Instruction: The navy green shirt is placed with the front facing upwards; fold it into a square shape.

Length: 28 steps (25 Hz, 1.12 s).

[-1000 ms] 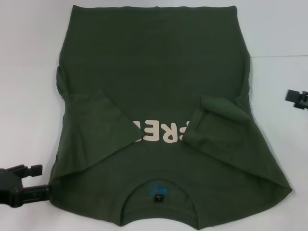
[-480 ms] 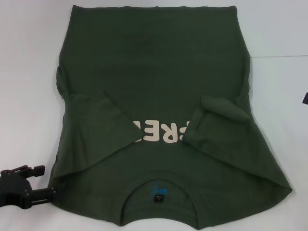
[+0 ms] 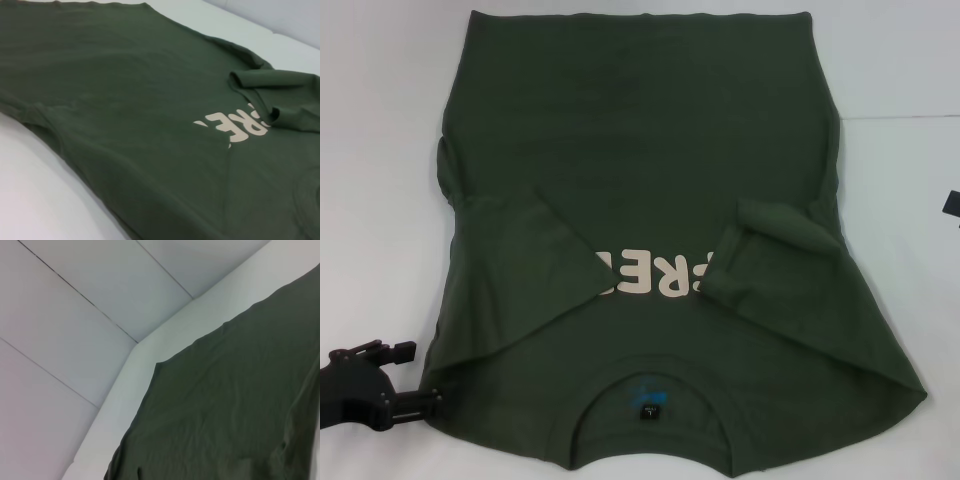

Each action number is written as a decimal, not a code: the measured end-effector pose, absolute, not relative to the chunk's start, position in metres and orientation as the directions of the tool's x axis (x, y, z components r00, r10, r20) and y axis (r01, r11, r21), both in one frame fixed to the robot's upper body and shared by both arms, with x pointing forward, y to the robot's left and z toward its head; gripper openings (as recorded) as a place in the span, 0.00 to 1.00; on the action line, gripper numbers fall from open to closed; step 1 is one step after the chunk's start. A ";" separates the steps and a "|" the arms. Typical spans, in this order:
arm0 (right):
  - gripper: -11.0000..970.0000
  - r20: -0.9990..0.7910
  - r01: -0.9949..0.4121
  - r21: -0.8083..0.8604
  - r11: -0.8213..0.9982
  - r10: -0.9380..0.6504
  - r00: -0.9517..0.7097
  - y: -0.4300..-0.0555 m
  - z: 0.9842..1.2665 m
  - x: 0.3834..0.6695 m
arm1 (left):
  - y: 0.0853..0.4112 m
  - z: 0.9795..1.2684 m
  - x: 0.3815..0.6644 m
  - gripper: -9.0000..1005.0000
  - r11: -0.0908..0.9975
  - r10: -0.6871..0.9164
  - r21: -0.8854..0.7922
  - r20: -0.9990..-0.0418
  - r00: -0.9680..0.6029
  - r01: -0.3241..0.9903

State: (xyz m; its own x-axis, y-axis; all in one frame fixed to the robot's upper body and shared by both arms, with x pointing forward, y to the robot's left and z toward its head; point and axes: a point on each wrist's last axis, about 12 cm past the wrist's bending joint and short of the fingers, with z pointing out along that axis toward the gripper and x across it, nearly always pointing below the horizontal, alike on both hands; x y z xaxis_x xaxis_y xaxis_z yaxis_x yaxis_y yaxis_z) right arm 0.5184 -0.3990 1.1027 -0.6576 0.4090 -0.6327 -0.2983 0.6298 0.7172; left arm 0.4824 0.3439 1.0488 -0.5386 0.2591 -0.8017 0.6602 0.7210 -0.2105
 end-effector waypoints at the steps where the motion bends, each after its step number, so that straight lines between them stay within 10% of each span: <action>1: 0.86 -0.633 -0.298 0.716 0.631 0.407 -0.659 -0.399 1.103 0.519 | 0.344 1.048 0.483 0.90 0.723 0.262 -0.207 -0.801 -0.539 0.659; 12: 0.86 -0.635 -0.300 0.714 0.632 0.405 -0.658 -0.399 1.103 0.519 | 0.335 1.043 0.488 0.74 0.701 0.325 -0.188 -0.775 -0.542 0.688; 28: 0.86 -0.635 -0.306 0.714 0.630 0.399 -0.661 -0.398 1.103 0.520 | 0.335 1.044 0.490 0.16 0.709 0.322 -0.180 -0.778 -0.540 0.681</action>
State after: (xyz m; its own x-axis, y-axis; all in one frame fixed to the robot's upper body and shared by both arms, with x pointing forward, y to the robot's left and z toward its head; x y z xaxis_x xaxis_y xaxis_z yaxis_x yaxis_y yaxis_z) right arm 0.5195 -0.3978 1.1034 -0.6614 0.3990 -0.6351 -0.3058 0.6298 0.7141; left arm 0.4904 0.3351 1.0438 -0.5398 0.3216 -0.7779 0.6815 0.7095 -0.1796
